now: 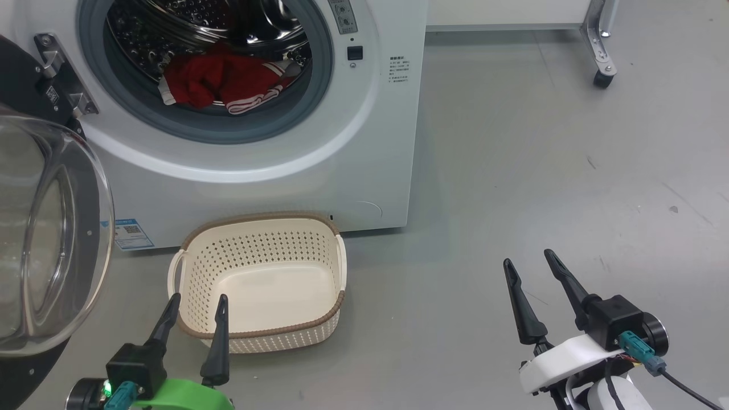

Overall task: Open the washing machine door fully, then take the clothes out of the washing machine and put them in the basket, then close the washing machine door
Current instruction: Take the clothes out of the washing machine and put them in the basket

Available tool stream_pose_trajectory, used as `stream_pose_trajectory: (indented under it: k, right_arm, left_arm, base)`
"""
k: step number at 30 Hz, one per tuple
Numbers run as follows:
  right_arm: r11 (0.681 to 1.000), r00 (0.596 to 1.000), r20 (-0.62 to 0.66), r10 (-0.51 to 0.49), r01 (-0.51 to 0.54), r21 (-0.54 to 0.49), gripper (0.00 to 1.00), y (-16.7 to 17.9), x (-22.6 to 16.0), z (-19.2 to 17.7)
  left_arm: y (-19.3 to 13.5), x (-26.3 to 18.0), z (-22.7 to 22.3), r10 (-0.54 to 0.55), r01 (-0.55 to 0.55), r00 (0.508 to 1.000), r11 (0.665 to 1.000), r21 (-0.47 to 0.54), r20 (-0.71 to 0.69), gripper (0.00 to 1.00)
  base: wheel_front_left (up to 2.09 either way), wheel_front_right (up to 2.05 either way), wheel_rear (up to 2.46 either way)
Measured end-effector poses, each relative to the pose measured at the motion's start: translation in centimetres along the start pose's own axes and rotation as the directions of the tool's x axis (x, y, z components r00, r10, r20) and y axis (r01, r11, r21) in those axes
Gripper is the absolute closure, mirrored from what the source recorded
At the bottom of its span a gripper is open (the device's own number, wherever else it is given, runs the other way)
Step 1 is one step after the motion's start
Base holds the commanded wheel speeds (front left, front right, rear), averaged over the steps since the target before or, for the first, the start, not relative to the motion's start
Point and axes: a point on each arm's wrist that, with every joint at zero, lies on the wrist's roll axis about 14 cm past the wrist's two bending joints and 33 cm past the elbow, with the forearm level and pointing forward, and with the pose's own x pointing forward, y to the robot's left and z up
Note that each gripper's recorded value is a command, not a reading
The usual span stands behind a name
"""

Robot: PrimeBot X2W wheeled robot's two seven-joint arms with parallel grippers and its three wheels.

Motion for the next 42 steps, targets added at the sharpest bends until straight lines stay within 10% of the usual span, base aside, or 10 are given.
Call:
stream_pose_trajectory:
  k: [42]
  right_arm:
    - [1.0, 1.0, -0.011, 0.019, -0.019, 0.002, 0.0, 0.62, 0.06, -0.36]
  left_arm:
    - [0.24, -0.27, 0.44, 0.016, -0.016, 1.0, 1.0, 0.003, 0.011, 0.0]
  base:
    - [0.73, -0.73, 0.0]
